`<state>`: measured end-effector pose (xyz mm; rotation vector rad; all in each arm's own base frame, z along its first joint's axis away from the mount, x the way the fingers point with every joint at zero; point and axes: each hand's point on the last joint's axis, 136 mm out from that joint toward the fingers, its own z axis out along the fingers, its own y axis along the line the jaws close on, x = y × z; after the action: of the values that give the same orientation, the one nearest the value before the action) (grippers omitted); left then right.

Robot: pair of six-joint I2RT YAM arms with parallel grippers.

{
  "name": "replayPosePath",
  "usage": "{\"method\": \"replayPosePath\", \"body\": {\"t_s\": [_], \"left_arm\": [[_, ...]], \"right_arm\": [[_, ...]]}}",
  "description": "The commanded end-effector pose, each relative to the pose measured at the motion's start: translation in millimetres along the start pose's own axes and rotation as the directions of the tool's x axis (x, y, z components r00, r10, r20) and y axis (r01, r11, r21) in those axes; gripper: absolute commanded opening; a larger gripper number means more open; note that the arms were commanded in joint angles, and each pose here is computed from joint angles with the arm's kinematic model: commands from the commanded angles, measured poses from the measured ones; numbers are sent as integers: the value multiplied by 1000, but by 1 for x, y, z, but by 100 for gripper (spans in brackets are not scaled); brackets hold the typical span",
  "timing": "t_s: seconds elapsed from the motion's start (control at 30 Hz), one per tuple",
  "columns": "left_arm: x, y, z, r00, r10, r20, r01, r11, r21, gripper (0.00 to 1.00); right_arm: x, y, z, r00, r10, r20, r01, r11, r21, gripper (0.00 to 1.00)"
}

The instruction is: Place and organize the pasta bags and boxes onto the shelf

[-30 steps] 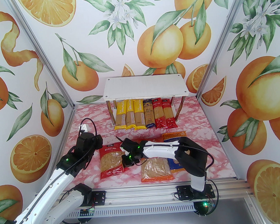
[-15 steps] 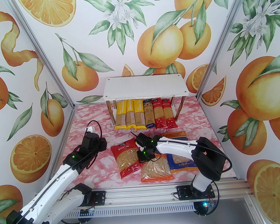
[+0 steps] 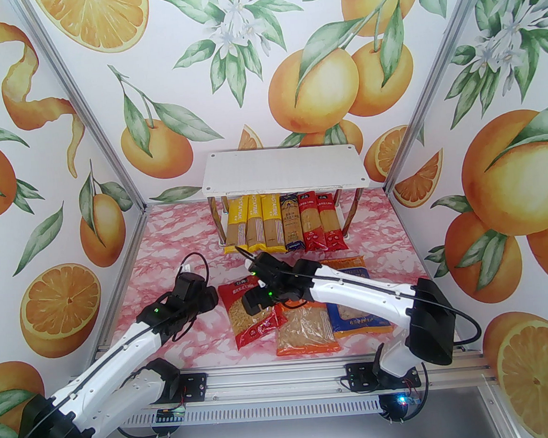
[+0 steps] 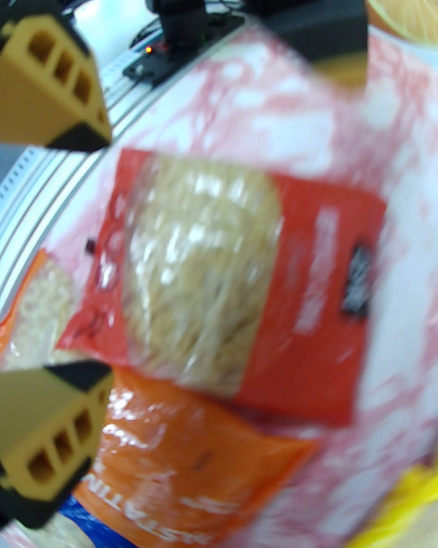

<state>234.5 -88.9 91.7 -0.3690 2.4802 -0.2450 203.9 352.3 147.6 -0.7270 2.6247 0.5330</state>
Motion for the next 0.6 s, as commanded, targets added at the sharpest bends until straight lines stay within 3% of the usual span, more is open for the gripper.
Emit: {"method": "replayPosePath", "body": {"t_s": [0.0, 0.13, 0.3, 0.57], "left_arm": [[-8, -5, -6, 998, -54, 41, 52, 997, 49, 75], [-23, -3, -22, 995, -58, 80, 54, 997, 51, 81], [-41, 3, -44, 989, -78, 129, 71, 996, 60, 90], [-56, 8, -67, 977, -99, 187, 85, 993, 79, 93]], "right_arm": [[-3, -9, 19, 1000, -9, 7, 8, 990, 143, 91], [1, -8, 43, 1000, 0, -19, 4, 979, 204, 99], [5, -4, 61, 999, -7, -46, 18, 973, 229, 100], [25, -15, 88, 990, -6, -142, 46, 960, 277, 100]]}}
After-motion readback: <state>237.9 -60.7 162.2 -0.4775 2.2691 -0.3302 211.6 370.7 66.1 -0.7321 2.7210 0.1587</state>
